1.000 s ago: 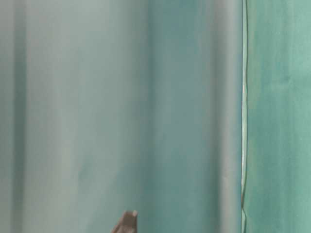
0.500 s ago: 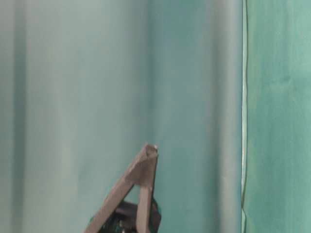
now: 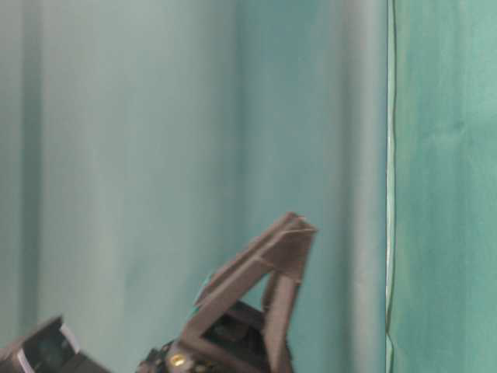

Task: Peel off the Velcro with your right arm.
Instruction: 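Move the left gripper over the black Velcro strap and close on it, then lift the strap with the left gripper, raising its free end upward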

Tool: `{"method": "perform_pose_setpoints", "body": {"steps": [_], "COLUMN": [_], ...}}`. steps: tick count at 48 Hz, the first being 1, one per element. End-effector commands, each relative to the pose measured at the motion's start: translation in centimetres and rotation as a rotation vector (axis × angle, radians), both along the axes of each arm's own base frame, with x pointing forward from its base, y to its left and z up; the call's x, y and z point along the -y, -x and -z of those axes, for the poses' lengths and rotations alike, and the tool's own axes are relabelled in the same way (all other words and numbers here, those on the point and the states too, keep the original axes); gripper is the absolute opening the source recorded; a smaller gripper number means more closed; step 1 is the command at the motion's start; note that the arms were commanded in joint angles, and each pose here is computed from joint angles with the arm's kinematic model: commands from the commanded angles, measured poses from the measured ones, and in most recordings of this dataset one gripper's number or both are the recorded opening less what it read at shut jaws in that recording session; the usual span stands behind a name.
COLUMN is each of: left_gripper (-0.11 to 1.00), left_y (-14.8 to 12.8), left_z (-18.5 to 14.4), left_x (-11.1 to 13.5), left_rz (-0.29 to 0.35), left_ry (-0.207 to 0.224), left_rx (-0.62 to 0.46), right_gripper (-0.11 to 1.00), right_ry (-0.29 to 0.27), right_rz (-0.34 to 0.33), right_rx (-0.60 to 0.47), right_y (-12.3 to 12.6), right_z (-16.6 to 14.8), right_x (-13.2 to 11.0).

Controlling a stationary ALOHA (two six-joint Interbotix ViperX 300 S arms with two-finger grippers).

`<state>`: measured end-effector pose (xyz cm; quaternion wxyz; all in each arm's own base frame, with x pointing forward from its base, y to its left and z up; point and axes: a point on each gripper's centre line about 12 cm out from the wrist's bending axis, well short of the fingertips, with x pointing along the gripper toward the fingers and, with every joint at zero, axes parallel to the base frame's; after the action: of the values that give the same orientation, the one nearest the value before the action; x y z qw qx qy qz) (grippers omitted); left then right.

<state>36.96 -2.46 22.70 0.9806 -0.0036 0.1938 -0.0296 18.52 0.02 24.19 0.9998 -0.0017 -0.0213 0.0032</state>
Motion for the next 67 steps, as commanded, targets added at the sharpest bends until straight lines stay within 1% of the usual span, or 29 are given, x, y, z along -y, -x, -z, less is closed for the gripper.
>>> {"method": "perform_pose_setpoints", "body": {"steps": [1, 9, 13, 16, 21, 30, 46, 67], "left_gripper": [0.64, 0.64, 0.64, 0.64, 0.64, 0.64, 0.64, 0.64], "left_y": [-0.8, -1.8, -2.2, -2.5, -3.1, -3.7, -4.6, -5.7], "left_z": [-0.7, 0.4, 1.0, 1.4, 1.9, 2.5, 5.8, 9.0], "left_x": [0.2, 0.2, 0.3, 0.4, 0.4, 0.5, 0.7, 0.8], "left_rz": [0.004, 0.006, 0.008, 0.01, 0.01, 0.012, 0.014, 0.012], "left_ry": [-0.001, -0.012, -0.017, -0.019, -0.021, -0.025, -0.026, -0.027], "left_rx": [-0.072, -0.236, -0.296, -0.334, -0.367, -0.378, -0.426, -0.424], "right_gripper": [0.41, 0.41, 0.41, 0.41, 0.41, 0.41, 0.41, 0.41], "right_ry": [0.001, 0.001, 0.001, 0.001, 0.003, 0.004, 0.004, 0.004], "right_rz": [-0.001, -0.001, -0.001, -0.001, -0.002, -0.002, -0.002, -0.002], "right_rx": [0.018, 0.018, 0.015, 0.021, 0.031, 0.038, 0.037, 0.037], "right_y": [-0.2, -0.1, -0.1, -0.1, 0.0, 0.1, 0.1, 0.1], "right_z": [-0.5, -0.5, -0.4, -0.4, -0.3, -0.1, -0.1, -0.1], "right_x": [0.0, 0.0, 0.0, 0.0, 0.0, 0.0, 0.0, 0.0]}}
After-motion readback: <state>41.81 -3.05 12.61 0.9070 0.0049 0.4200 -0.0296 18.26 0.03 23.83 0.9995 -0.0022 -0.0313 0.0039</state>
